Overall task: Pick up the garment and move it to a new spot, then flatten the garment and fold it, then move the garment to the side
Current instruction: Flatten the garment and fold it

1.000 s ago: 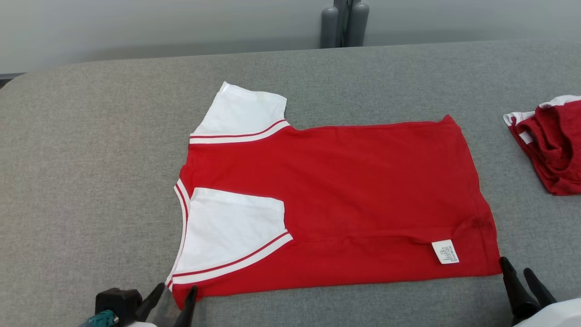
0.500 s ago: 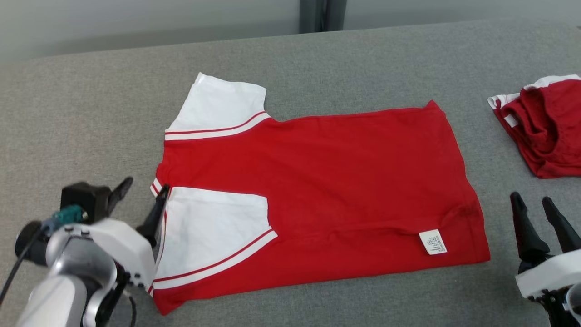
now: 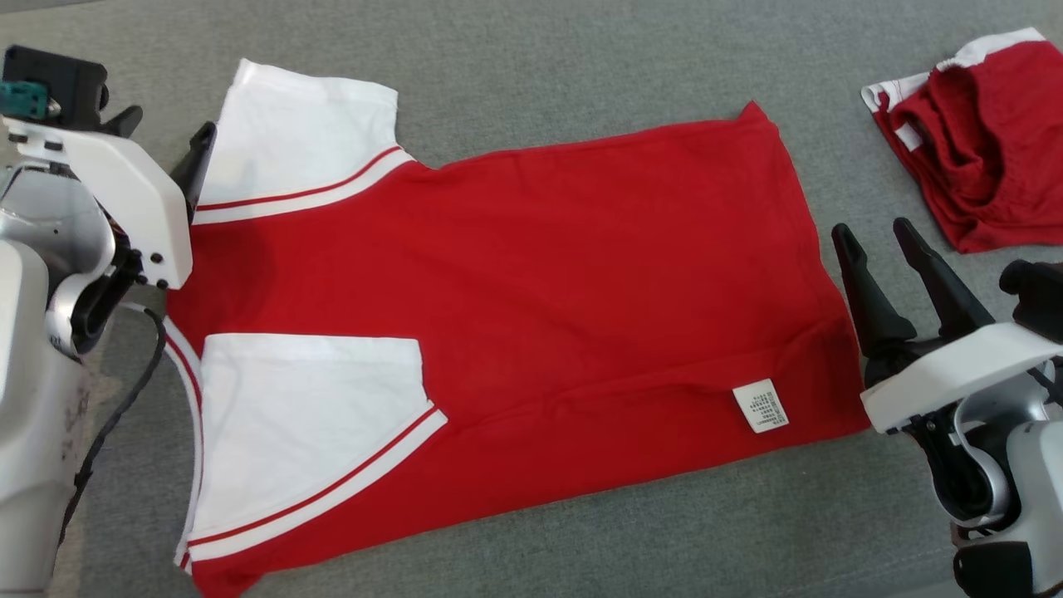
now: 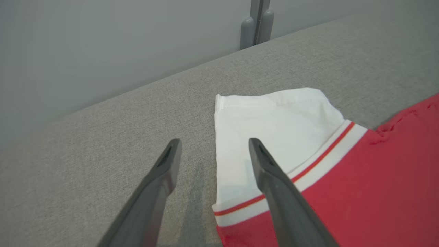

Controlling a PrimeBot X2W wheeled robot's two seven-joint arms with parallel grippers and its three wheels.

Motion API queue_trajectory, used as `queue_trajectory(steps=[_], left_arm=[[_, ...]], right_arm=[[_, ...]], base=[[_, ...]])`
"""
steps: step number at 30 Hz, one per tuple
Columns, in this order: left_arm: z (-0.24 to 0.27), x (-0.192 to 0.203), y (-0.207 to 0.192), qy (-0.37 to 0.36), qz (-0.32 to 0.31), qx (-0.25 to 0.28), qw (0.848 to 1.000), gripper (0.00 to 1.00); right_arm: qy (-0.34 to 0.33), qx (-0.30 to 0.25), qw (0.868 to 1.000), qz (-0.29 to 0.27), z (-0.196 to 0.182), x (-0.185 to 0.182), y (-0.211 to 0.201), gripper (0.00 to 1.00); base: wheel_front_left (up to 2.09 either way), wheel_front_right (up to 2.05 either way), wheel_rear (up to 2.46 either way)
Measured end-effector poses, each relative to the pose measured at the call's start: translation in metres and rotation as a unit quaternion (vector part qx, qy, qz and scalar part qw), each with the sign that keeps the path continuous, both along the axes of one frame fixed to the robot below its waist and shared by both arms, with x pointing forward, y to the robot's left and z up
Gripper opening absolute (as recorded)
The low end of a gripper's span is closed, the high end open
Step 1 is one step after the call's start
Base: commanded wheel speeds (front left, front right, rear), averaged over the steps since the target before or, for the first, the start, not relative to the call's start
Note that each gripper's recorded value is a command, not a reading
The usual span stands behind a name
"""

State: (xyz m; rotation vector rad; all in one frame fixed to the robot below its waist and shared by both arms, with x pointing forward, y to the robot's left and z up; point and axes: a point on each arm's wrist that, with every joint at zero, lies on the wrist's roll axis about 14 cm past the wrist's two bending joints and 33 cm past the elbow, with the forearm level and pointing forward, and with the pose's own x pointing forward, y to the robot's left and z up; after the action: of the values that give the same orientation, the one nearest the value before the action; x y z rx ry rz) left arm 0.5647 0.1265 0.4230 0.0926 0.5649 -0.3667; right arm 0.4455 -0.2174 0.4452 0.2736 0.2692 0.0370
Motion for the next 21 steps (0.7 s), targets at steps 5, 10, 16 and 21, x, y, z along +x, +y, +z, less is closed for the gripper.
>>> queue_trajectory(steps=[5, 10, 16, 21], left_arm=[[-0.029, 0.028, -0.019, 0.043, -0.004, -0.020, 0.999, 1.00], [-0.052, 0.045, -0.026, 0.069, -0.009, -0.004, 0.998, 1.00], [-0.061, 0.057, -0.036, 0.095, -0.022, 0.021, 0.995, 1.00], [-0.065, 0.060, -0.031, 0.110, -0.021, 0.048, 0.993, 1.00]], right_arm=[[0.002, -0.005, 1.000, 0.010, -0.009, 0.014, 0.002, 1.00], [0.001, -0.014, 1.000, 0.027, -0.012, 0.027, 0.006, 1.00], [0.002, -0.024, 0.999, 0.032, -0.014, 0.032, 0.003, 1.00], [-0.003, -0.024, 0.999, 0.037, -0.012, 0.033, 0.005, 1.00]], base=[[0.00, 0.00, 0.00], [0.00, 0.00, 0.00], [0.00, 0.00, 0.00], [0.00, 0.00, 0.00]])
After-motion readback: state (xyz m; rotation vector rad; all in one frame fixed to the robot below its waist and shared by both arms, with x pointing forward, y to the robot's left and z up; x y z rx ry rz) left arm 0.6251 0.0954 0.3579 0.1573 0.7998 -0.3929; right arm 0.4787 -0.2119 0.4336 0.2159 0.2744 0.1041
